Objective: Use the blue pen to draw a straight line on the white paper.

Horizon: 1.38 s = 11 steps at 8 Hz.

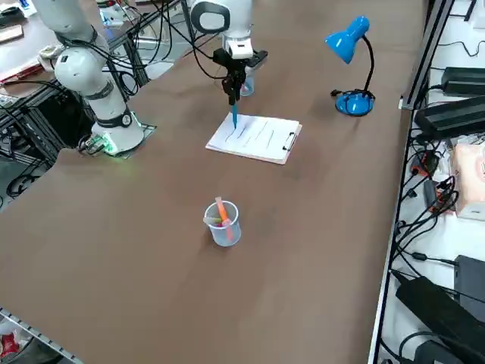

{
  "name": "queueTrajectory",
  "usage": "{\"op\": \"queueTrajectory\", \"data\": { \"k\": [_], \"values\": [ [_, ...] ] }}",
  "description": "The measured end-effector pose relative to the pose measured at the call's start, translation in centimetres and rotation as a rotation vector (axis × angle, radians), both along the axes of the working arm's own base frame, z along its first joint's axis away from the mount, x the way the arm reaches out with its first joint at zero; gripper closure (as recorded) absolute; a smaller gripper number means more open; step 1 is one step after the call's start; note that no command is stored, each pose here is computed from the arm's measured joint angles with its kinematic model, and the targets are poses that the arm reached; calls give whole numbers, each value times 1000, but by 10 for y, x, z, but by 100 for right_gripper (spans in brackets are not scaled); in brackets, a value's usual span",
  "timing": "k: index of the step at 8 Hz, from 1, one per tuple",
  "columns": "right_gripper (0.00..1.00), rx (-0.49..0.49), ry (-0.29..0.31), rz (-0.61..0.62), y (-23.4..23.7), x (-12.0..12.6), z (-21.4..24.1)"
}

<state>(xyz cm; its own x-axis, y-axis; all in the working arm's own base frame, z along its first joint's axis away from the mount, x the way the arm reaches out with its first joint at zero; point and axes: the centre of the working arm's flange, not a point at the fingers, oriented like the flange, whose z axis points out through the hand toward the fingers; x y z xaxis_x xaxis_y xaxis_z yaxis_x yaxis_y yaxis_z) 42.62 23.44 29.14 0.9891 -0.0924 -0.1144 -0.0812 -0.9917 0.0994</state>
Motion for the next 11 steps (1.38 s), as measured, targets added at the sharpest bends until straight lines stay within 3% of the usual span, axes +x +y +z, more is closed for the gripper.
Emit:
{"op": "queueTrajectory", "data": {
  "k": [8,11],
  "values": [
    [78,12,-30,4,41,-1,1],
    [78,11,-17,-1,51,10,10]
  ]
}}
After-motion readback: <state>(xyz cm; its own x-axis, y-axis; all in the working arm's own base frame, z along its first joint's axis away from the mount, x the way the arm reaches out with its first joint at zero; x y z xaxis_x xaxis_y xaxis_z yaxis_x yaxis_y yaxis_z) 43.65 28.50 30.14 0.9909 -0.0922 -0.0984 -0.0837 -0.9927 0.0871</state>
